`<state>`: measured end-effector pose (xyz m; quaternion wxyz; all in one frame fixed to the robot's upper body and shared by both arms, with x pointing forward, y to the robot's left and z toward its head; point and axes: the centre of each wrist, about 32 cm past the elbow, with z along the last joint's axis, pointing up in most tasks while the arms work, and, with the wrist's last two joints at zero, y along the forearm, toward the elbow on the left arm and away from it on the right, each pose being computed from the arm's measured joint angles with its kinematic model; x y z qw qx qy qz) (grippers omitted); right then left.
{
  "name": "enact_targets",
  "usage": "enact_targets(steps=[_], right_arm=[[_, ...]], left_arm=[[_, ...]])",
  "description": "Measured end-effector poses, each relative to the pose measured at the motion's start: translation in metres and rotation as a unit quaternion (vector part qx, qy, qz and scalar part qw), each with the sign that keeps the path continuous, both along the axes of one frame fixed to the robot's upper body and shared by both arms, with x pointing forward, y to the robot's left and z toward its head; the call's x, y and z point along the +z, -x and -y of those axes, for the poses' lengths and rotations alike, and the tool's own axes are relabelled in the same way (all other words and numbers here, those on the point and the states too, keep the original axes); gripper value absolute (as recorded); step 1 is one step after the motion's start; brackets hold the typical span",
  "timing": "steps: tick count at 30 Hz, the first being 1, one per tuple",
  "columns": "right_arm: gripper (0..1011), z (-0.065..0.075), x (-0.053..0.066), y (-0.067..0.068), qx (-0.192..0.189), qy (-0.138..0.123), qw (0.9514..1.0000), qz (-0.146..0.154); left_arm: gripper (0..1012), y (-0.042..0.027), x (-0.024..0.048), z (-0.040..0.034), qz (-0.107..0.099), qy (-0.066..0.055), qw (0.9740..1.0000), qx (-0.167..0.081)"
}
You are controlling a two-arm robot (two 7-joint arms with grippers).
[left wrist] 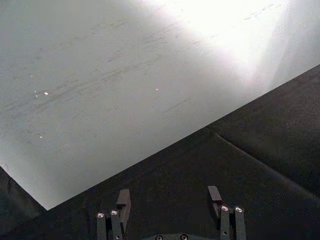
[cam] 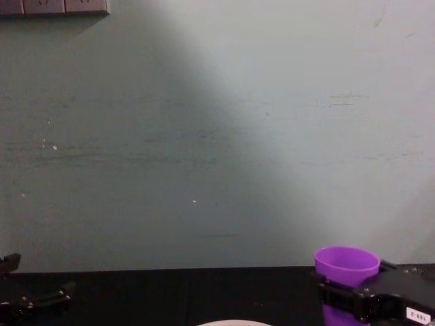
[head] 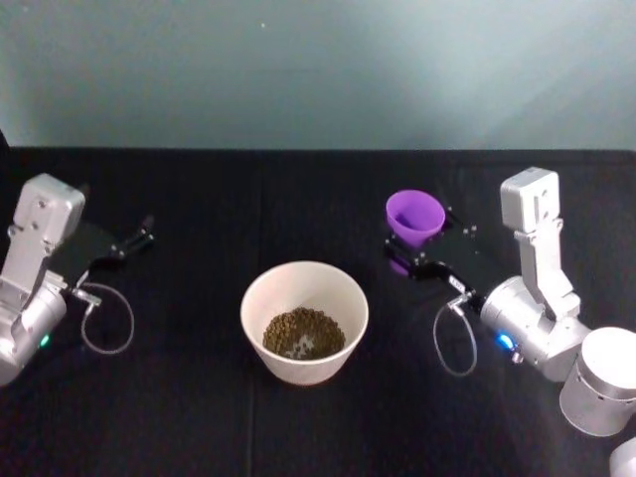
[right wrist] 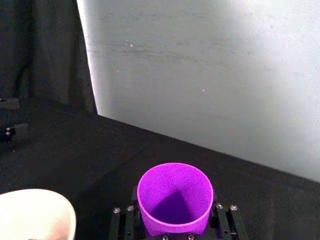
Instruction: Pick up the cup and pour the mung beans from the cup into the bowl.
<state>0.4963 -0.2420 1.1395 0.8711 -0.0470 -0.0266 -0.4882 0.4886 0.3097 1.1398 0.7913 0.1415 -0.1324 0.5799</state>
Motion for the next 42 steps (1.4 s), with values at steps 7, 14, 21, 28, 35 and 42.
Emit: enact_targets(steps=[7, 14, 21, 28, 35, 42], right_arm=[[734, -0.001, -0.010, -0.007, -0.001, -0.021, 0.9996, -0.018], [735, -0.002, -0.013, -0.008, -0.002, -0.017, 0.9994, -0.031], [734, 0.000, -0.018, -0.008, -0.001, -0.019, 0.9989, -0.042], [735, 0.000, -0.021, -0.008, 0.001, -0.021, 0.9987, -0.047], [734, 0.001, -0.025, -0.009, 0.003, -0.022, 0.9985, -0.049], [735, 0.002, -0.026, -0.010, 0.004, -0.019, 0.9985, -0.051]], left_arm=[[1000, 0.0000, 0.0000, 0.0000, 0.000, 0.000, 1.0000, 0.000], [1000, 0.0000, 0.0000, 0.0000, 0.000, 0.000, 1.0000, 0.000], [1000, 0.0000, 0.0000, 0.0000, 0.000, 0.000, 1.0000, 0.000], [1000, 0.0000, 0.0000, 0.0000, 0.000, 0.000, 1.0000, 0.000], [1000, 0.0000, 0.0000, 0.0000, 0.000, 0.000, 1.0000, 0.000], [1000, 0.0000, 0.0000, 0.0000, 0.000, 0.000, 1.0000, 0.000]])
